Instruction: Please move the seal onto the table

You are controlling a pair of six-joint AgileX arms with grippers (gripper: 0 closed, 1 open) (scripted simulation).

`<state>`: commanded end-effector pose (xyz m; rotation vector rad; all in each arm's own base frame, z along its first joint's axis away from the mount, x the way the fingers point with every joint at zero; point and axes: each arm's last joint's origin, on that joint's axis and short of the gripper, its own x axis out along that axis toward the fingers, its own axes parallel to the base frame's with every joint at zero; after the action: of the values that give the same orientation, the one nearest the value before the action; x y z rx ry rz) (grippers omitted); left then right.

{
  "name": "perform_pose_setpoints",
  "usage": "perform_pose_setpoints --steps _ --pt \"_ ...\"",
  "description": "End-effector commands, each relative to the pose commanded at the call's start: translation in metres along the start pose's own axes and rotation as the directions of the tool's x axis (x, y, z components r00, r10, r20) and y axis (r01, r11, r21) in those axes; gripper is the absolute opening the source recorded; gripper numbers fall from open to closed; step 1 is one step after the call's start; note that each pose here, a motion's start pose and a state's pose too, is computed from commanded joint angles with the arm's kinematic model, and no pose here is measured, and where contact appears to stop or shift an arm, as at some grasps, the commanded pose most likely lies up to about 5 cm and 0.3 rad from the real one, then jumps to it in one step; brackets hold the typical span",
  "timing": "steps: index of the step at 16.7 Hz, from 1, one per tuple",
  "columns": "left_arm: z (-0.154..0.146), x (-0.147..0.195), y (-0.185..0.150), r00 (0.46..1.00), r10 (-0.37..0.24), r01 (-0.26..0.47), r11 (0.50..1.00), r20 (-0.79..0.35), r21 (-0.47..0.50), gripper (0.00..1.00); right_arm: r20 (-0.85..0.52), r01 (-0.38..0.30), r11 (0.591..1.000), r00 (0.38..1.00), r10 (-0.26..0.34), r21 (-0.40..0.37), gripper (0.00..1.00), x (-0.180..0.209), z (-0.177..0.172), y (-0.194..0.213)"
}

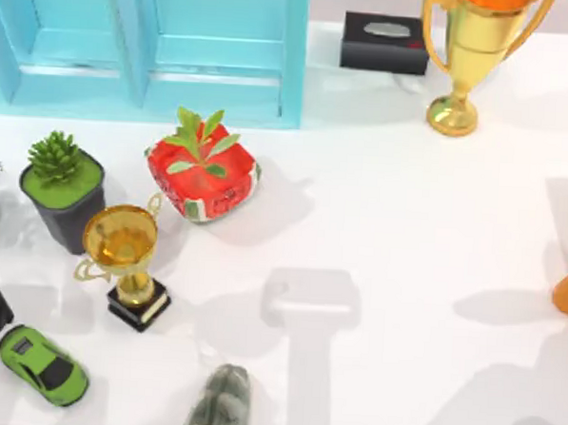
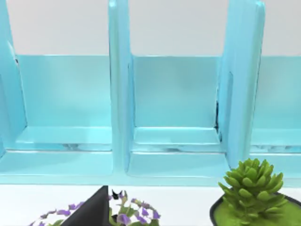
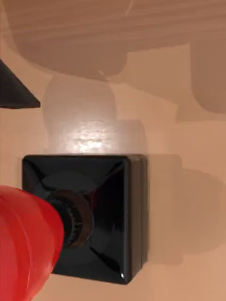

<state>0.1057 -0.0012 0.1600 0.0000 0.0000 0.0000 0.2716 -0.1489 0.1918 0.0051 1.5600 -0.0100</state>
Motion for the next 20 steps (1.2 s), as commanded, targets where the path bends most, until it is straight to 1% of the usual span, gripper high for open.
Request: perform_pose_setpoints --steps 3,8,20 --pt "0.000 0.000 0.000 1.000 0.000 0.000 1.000 0.000 0.000 1.00 -0.009 -0.005 1.000 1.000 0.005 0.000 1.00 0.027 -0.004 0.002" --pt "0.000 0.000 0.000 1.000 0.000 0.000 1.000 0.000 0.000 1.00 -0.012 -0.006 1.000 1.000 0.006 0.000 1.00 0.031 -0.005 0.002" --pt "0.000 0.000 0.000 1.000 0.000 0.000 1.000 0.000 0.000 1.00 -0.012 -0.006 1.000 1.000 0.006 0.000 0.10 0.031 -0.005 0.002"
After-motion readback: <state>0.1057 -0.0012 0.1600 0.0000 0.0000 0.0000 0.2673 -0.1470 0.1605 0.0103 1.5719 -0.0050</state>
